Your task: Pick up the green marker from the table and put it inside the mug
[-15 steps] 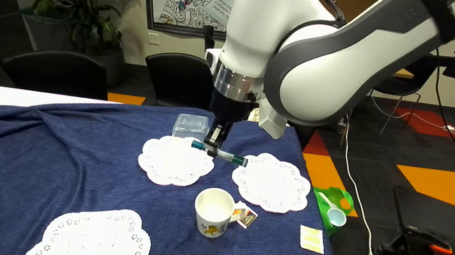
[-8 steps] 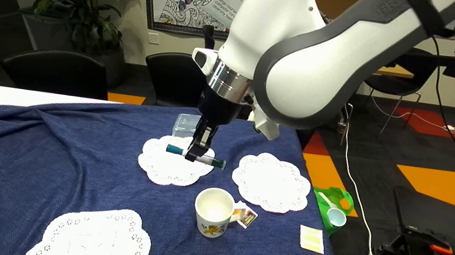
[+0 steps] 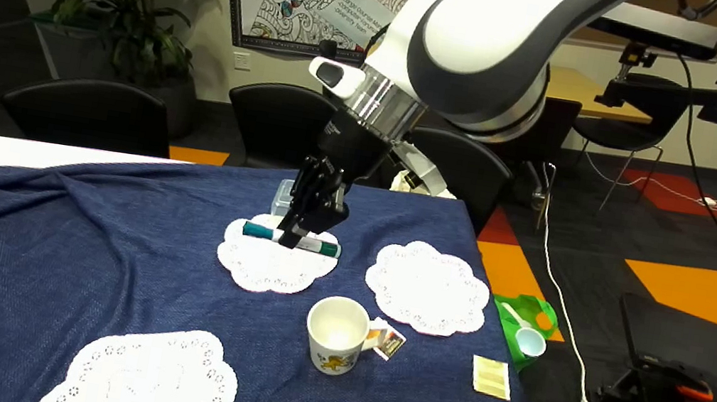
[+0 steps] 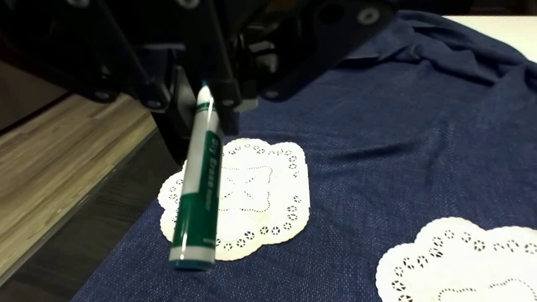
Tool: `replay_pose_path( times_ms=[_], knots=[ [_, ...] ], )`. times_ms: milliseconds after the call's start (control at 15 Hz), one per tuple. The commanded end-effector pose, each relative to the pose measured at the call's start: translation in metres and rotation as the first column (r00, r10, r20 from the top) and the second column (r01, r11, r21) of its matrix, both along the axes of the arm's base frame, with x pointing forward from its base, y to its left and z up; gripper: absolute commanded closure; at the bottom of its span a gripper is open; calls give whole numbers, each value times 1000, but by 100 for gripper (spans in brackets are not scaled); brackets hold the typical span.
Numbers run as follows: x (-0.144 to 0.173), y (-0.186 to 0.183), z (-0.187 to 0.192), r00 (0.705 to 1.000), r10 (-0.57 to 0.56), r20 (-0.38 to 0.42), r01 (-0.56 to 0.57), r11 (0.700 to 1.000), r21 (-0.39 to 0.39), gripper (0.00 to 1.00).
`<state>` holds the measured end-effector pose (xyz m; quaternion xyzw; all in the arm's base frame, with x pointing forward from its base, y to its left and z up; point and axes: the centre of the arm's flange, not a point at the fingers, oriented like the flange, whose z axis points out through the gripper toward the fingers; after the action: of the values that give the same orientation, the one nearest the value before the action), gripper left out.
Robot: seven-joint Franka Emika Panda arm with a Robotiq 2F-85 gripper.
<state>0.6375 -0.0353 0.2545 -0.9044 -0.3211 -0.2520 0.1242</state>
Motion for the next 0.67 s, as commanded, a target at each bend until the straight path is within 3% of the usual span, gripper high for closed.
replay_pose_path(
  times_ms=[0, 267, 467, 533, 600],
  knots=[
    [-6, -14, -6, 987, 160, -23, -160, 987, 29, 95],
    [-12, -19, -21, 957, 275, -92, -276, 961, 13, 95],
    [-18, -22, -25, 917, 388, -90, -386, 921, 47, 95],
    [-20, -17, -32, 939, 330, -98, -329, 944, 29, 80],
    [-20, -17, -32, 931, 353, -94, -351, 936, 38, 80]
  ],
)
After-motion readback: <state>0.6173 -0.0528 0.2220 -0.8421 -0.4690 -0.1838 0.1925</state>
